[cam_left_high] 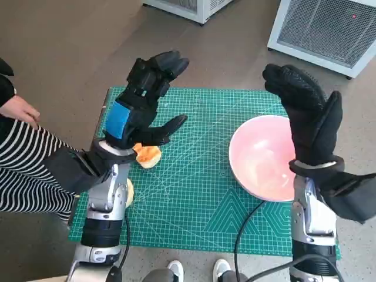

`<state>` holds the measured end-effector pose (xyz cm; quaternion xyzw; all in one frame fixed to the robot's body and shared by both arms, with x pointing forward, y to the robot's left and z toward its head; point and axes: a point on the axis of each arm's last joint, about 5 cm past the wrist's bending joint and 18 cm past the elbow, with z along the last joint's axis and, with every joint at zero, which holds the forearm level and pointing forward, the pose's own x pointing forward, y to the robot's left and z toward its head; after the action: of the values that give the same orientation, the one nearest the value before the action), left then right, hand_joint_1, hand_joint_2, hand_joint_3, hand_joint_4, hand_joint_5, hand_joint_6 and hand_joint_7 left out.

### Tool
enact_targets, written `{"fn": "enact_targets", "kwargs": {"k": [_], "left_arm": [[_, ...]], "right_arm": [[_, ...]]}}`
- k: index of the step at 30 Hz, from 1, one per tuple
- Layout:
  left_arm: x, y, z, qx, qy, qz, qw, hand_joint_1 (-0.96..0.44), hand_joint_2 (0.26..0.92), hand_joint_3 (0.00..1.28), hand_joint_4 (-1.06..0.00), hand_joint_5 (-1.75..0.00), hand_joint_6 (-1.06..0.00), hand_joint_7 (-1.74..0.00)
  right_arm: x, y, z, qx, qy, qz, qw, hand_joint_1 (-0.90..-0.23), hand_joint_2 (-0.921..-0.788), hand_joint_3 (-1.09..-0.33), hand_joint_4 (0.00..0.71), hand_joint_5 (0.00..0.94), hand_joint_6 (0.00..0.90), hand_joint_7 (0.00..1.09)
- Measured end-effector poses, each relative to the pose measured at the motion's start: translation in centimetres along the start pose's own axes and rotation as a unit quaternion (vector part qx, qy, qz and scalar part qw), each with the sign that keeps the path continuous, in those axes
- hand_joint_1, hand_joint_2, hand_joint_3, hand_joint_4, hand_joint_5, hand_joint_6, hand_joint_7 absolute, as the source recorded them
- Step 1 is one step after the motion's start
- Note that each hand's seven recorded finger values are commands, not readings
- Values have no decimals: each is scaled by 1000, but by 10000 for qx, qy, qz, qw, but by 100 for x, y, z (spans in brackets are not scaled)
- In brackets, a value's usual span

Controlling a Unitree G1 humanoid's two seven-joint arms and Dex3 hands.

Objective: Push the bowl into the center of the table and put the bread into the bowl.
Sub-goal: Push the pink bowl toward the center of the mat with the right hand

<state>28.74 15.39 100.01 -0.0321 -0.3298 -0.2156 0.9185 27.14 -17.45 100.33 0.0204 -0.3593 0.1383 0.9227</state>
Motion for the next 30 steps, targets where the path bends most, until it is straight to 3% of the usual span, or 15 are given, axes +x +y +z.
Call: {"fn": "enact_targets", "kwargs": {"k": [5,10,20,25,30], "left_arm": [[1,-3,0,4,-8,6,10000,-184,729,538,-12,-492,1,-777],[-1,-5,-1,0,-6,2,10000,-185,730,534,-19,-490,1,-774],[-34,28,-6,3,20,64,10000,-172,759,485,-61,-416,1,-746],[-34,24,-9,-16,18,53,10000,-184,766,473,-70,-399,1,-748],[-34,21,-15,-49,17,58,10000,-212,773,465,-73,-385,1,-747]], "right_arm": [[-5,-32,11,-31,-11,27,10000,-675,-921,-663,152,2,57,491],[-67,-214,68,-191,-35,-83,9998,-682,-921,-662,150,1,52,487],[-402,-676,166,-885,89,-1166,9892,-667,-921,-706,115,0,9,481],[-573,-856,123,-1130,261,-1810,9766,-664,-921,-711,102,0,1,466],[-768,-1003,3,-1322,654,-2388,9598,-662,-921,-710,100,0,5,457]]}}
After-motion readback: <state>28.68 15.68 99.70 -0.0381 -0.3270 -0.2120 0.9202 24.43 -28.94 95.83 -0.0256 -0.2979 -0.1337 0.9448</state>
